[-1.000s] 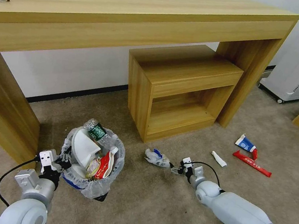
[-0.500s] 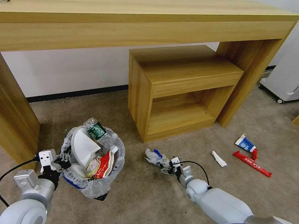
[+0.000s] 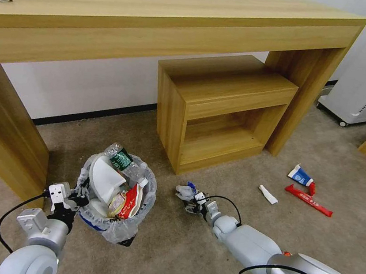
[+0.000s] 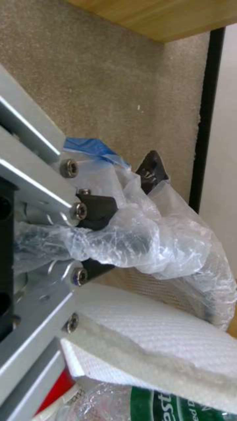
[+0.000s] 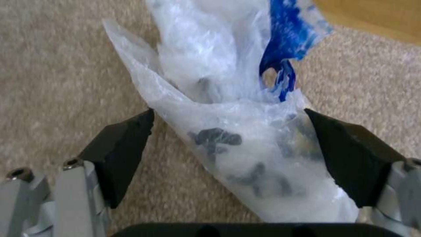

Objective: Pick up the trash bin and place the garbage on the floor into it.

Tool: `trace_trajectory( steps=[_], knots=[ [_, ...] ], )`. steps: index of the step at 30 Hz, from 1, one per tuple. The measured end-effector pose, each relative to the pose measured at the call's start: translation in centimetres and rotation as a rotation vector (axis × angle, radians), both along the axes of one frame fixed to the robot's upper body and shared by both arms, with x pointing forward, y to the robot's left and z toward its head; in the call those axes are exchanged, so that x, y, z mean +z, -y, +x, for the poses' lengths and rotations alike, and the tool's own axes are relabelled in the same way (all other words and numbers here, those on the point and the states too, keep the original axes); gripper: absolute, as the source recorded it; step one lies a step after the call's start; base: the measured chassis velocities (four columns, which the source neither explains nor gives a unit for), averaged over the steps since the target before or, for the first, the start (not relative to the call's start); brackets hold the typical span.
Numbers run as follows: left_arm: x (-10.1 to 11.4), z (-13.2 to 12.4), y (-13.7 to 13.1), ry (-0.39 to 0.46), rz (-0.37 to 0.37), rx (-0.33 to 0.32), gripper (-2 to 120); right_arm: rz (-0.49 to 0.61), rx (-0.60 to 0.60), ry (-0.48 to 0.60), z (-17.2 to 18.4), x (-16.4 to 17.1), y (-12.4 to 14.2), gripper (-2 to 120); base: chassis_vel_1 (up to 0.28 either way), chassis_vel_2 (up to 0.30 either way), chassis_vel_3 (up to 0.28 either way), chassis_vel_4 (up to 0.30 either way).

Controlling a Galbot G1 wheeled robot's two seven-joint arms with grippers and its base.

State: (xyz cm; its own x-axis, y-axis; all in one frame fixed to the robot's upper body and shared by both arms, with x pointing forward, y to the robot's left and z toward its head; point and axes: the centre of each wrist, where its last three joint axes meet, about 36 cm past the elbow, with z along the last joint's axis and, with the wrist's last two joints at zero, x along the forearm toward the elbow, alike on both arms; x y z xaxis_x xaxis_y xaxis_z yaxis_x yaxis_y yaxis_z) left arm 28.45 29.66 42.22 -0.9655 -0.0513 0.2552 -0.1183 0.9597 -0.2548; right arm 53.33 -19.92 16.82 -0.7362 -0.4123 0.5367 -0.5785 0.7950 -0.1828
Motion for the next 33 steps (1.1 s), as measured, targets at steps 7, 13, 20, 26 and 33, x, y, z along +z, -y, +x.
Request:
trace_trajectory(
  steps=[7,13,20,26,33],
  knots=[
    [-0.3,0.3,0.0,0.002,-0.003,0.004,3,0.000,0.009,0.010,-0.4,-0.3,0.5,61,0.000,0.000,0.000,0.000],
    [-0.7,0.5,-0.2,-0.005,-0.001,0.009,3,0.006,0.014,0.024,-0.6,-0.2,1.2,40,0.000,0.000,0.000,0.000],
    [-1.0,0.6,-0.2,-0.007,-0.002,0.012,3,0.010,0.031,0.037,-0.7,-0.2,2.0,14,0.000,0.000,0.000,0.000],
    [-1.2,0.6,-0.3,-0.011,-0.001,0.015,3,0.050,0.041,0.057,-1.1,-0.2,2.5,0,0.000,0.000,0.000,0.000],
    [-1.6,1.1,-1.0,-0.028,0.017,0.024,3,0.275,0.082,0.215,-2.4,5.4,7.3,0,0.000,0.000,0.000,0.000]
  ],
)
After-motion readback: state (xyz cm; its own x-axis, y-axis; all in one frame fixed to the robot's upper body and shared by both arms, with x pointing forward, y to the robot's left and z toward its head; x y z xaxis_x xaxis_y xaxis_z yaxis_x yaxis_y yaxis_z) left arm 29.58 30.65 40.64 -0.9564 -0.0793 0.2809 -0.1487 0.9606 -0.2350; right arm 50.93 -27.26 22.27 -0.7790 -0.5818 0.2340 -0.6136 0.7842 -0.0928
